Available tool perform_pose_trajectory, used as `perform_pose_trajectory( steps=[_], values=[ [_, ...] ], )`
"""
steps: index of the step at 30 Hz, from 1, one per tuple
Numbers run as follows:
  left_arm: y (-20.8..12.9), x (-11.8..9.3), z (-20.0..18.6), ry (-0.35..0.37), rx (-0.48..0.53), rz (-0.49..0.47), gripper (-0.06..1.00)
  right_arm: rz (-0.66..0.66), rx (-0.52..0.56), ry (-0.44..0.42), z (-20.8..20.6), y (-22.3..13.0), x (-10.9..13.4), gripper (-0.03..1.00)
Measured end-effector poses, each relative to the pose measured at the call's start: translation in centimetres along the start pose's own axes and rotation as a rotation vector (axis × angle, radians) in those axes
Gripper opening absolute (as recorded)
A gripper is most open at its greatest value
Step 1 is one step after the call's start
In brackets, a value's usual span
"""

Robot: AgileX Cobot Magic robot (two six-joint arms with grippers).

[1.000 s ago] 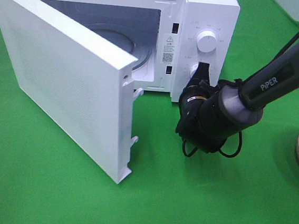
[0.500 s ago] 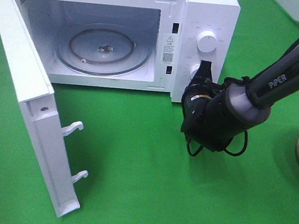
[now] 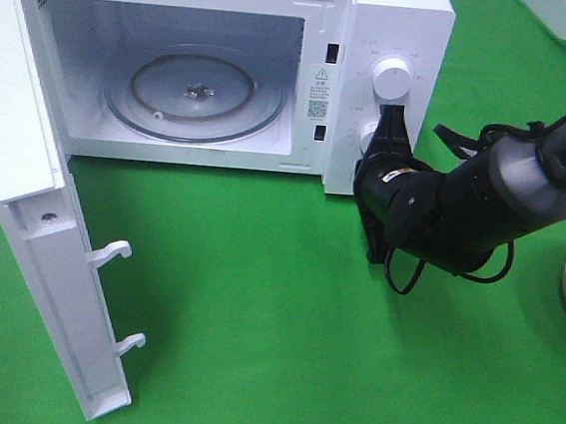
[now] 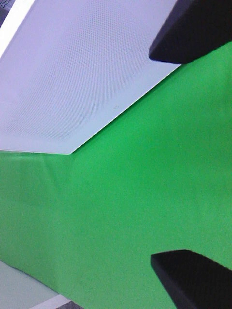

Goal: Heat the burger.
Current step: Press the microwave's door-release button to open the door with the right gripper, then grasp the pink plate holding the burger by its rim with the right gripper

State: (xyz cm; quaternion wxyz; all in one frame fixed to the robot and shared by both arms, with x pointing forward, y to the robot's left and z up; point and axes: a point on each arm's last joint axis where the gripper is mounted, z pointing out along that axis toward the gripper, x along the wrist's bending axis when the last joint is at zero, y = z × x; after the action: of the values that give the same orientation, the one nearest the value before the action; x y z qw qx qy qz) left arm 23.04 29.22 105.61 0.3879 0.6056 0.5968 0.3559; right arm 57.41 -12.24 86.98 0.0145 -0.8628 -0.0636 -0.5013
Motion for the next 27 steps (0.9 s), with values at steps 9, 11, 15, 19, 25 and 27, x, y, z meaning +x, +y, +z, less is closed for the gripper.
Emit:
perform_pose_trajectory(
  steps=[9,11,15,19,25,27],
  values=[
    [0.0,0.0,0.0,0.000,0.000,0.000,0.97,-0.165,0.120,-0.010,-3.2,0.2,0.4,0.01],
    [0.0,0.0,0.0,0.000,0.000,0.000,0.97,-0.190,0.135,-0.007,-3.5,0.2,0.5,0.01],
    [0.0,0.0,0.0,0.000,0.000,0.000,0.97,-0.313,0.230,-0.009,-5.2,-0.1,0.9,0.01],
    [0.0,0.0,0.0,0.000,0.000,0.000,0.97,-0.397,0.275,-0.025,-5.8,-0.4,1.1,0.01],
    [0.0,0.0,0.0,0.000,0.000,0.000,0.97,-0.641,0.335,-0.058,-7.1,-0.4,1.6,0.02],
    [0.0,0.0,0.0,0.000,0.000,0.000,0.97,-0.741,0.360,-0.073,-7.5,-0.3,1.6,0.03]
  ],
)
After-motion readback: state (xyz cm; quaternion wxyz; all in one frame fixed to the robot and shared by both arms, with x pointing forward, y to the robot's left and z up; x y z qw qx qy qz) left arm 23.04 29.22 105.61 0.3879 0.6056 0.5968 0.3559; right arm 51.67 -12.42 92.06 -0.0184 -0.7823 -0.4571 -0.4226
